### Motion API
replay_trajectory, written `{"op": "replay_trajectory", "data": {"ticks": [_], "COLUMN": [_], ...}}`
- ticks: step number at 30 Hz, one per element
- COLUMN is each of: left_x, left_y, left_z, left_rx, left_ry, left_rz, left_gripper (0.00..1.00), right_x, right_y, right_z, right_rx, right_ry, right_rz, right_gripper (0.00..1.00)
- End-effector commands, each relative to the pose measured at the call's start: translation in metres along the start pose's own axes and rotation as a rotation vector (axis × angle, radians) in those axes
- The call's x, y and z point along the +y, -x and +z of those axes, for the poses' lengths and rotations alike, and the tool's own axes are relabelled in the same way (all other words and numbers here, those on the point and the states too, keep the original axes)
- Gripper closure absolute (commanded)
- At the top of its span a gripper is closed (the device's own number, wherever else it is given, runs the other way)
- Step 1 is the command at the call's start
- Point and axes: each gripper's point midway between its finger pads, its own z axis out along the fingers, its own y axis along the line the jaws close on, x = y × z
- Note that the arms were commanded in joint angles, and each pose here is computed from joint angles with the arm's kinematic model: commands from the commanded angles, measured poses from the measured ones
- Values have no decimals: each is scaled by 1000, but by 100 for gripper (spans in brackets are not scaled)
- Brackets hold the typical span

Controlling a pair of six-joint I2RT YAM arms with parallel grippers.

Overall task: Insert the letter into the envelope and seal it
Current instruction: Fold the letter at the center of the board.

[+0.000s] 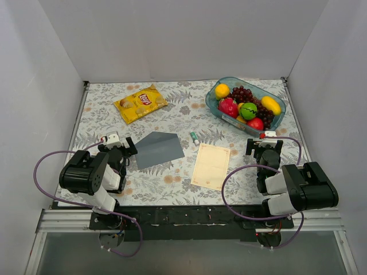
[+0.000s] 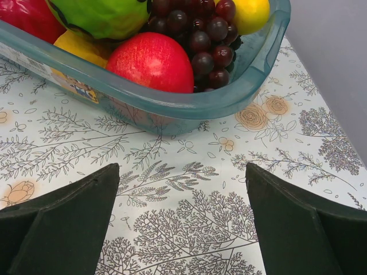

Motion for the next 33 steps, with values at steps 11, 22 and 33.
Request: {"op": "replay_trajectory", "data": {"ticks": [11,22,33], "left_x": [-9,-15,-1], "left_y": [47,99,115], "left_z": [6,-7,20], "left_rx": [-164,-255,-77], "left_ry": [-24,-42,194], "left_rz": [-62,-101,-232], "left_gripper": [2,2,2], "right_x": [1,31,31], "right_y": [35,66,102], "right_z": [3,1,-12], "right_rx": [-133,-83,-37], "right_ry": [14,127,110], "right_rz": [18,28,325], "right_gripper": [2,2,2]}}
